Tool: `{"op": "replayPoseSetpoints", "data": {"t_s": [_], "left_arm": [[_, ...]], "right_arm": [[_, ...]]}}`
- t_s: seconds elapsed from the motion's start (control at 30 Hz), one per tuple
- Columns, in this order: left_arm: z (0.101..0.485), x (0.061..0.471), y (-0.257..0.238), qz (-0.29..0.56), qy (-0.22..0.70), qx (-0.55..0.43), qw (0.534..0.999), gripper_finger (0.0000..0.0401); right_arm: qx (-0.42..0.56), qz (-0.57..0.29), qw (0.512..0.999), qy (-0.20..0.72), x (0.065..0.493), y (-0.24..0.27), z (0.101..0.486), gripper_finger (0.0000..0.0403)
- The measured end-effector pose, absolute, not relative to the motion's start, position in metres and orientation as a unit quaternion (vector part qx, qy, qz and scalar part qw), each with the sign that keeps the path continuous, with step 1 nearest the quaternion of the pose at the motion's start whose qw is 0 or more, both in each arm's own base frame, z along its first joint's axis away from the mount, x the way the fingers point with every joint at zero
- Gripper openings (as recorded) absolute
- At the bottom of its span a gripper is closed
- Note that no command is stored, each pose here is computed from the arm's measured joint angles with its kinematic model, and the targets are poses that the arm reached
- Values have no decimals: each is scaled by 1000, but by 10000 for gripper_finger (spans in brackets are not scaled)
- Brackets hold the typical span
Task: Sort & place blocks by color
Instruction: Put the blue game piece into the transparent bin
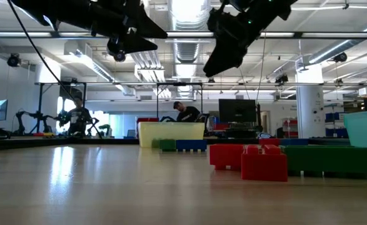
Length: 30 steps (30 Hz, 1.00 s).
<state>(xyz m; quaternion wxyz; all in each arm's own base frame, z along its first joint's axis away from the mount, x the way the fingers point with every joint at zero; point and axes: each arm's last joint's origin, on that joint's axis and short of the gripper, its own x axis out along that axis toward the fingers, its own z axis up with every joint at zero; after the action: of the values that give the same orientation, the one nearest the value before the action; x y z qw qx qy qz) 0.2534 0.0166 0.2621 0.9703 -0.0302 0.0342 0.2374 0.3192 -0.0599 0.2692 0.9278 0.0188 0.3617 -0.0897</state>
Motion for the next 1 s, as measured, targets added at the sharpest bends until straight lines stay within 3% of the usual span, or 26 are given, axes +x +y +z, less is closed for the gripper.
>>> {"op": "replayPoseSetpoints", "data": {"t_s": [0.5,1.0], "left_arm": [[253,261,0,202,47,-60,976,293],[253,261,0,202,47,-58,976,293]], "right_arm": [[7,-52,947,316,308,-27,195,224],[-12,-91,924,371,342,-37,141,314]]}}
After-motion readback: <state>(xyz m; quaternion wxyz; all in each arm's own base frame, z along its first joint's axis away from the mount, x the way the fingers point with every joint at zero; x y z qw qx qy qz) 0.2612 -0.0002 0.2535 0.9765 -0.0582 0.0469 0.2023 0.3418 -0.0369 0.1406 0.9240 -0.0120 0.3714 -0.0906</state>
